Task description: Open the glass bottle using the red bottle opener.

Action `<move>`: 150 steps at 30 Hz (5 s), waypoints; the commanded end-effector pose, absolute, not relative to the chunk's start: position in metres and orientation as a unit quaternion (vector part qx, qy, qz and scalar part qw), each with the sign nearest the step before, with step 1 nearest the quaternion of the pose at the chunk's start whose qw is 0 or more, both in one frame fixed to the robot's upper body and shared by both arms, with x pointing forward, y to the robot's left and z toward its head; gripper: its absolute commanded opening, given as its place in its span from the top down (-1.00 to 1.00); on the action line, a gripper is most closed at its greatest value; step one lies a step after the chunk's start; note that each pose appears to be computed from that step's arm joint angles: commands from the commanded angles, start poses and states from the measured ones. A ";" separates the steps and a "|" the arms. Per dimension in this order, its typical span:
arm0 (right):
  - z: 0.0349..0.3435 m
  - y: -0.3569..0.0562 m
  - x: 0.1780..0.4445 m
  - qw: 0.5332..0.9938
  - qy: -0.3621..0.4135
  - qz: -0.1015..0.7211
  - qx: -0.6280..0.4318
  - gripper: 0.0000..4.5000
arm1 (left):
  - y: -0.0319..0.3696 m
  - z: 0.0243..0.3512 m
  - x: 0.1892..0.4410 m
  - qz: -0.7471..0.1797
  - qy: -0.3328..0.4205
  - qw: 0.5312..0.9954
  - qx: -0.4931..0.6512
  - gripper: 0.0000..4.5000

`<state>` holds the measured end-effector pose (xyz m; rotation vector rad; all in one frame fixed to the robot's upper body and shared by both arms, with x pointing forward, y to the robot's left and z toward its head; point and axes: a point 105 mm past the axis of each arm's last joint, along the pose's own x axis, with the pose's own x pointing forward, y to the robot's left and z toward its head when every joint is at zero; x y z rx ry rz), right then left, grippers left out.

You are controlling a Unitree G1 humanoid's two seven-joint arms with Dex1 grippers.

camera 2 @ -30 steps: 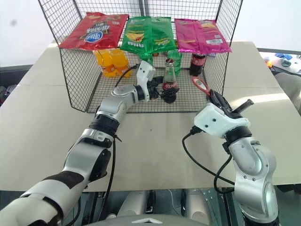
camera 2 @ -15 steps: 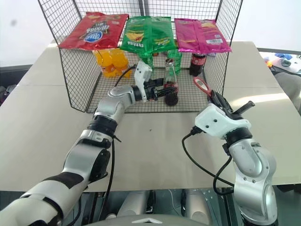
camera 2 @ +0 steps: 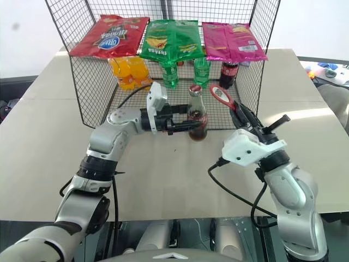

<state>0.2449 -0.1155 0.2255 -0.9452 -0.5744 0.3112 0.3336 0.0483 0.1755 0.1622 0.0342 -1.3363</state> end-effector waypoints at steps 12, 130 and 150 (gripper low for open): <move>0.199 -0.085 0.258 0.799 -0.347 0.167 -0.462 1.00 | 0.053 0.175 0.319 -0.635 0.014 0.762 0.127 -0.13; 0.236 -0.115 0.274 0.846 -0.231 0.214 -0.431 1.00 | 0.056 0.145 0.310 -0.603 0.034 0.782 0.154 -0.13; 0.109 -0.135 0.257 0.932 0.171 0.192 0.256 1.00 | 0.064 0.147 0.307 -0.582 0.011 0.800 0.147 -0.13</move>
